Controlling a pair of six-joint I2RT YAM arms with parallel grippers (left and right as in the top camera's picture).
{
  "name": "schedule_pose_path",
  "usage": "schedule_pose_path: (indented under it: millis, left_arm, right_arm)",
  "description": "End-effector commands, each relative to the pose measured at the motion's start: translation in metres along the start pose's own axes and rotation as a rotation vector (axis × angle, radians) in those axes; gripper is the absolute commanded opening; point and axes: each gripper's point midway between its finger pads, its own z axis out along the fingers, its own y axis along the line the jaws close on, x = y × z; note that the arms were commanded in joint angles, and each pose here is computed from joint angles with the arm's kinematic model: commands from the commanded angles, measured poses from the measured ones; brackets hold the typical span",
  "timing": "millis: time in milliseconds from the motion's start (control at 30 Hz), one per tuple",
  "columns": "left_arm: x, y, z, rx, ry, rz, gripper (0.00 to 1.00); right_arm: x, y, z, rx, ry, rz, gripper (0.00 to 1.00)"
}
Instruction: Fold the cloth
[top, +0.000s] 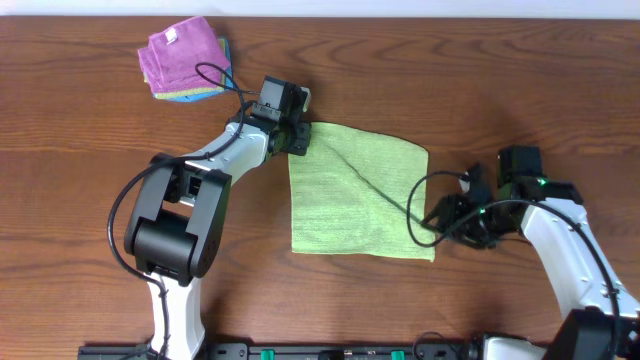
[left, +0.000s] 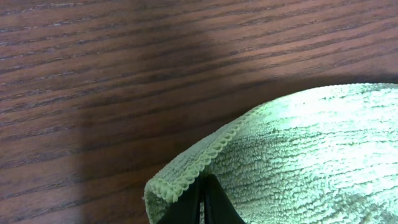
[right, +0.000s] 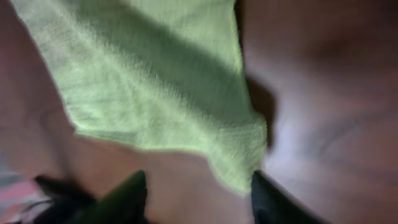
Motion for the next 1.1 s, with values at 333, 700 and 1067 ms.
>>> schedule_pose_path:
  millis: [333, 700, 1067]
  left_arm:
    - [0.013, -0.001, 0.008, 0.020, 0.053, 0.010, 0.06]
    - [0.017, -0.002, 0.008, 0.025, 0.070, 0.004, 0.06]
    - [0.017, -0.006, 0.008, 0.050, 0.074, 0.003, 0.06]
  right_arm:
    - [-0.064, 0.001, 0.038, -0.031, -0.124, -0.031, 0.02]
    - [-0.125, 0.043, 0.036, -0.062, -0.269, -0.170, 0.01]
    - [-0.152, 0.052, 0.054, -0.026, -0.195, -0.215, 0.01]
